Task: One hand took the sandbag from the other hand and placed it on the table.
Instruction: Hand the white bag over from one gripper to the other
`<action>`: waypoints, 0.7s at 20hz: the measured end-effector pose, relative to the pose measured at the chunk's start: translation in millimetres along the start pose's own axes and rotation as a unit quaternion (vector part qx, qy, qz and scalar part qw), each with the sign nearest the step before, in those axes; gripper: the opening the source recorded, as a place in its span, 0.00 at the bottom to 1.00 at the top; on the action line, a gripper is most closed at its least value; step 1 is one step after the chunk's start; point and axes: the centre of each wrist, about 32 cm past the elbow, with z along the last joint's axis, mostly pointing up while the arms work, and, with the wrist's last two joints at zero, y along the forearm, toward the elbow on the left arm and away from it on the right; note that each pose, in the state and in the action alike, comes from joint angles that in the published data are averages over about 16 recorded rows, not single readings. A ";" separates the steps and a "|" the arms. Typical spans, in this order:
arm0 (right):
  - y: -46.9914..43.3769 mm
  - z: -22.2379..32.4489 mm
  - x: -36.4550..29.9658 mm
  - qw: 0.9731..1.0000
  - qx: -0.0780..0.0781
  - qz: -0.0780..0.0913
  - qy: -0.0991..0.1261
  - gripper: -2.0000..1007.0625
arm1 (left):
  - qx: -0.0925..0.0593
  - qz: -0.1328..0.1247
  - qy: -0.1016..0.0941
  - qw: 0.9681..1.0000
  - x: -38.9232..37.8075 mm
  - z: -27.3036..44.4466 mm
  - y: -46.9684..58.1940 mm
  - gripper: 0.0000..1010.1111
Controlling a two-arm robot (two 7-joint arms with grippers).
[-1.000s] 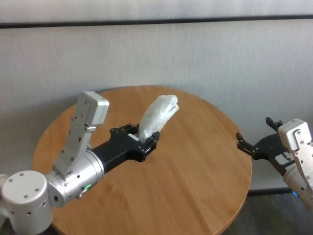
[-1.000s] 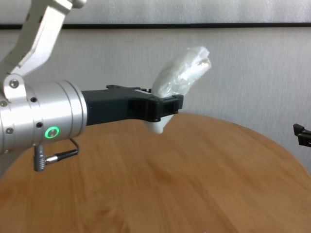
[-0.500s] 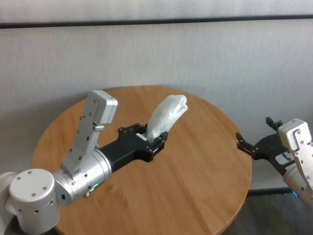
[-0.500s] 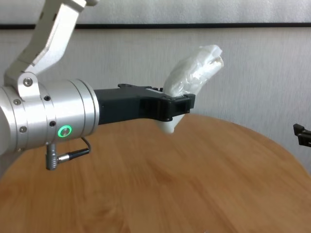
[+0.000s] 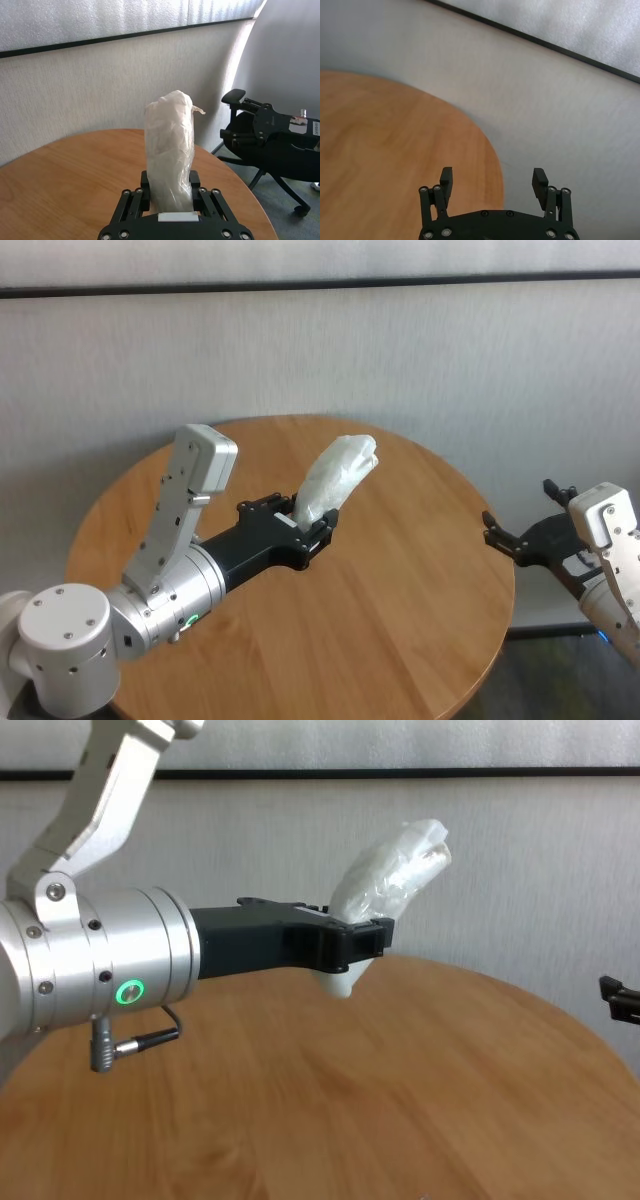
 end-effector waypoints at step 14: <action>-13.2 31.6 5.4 0.958 0.074 0.087 0.262 0.99 | -0.001 -0.002 -0.001 1.000 0.0 -0.3 0.2 0.47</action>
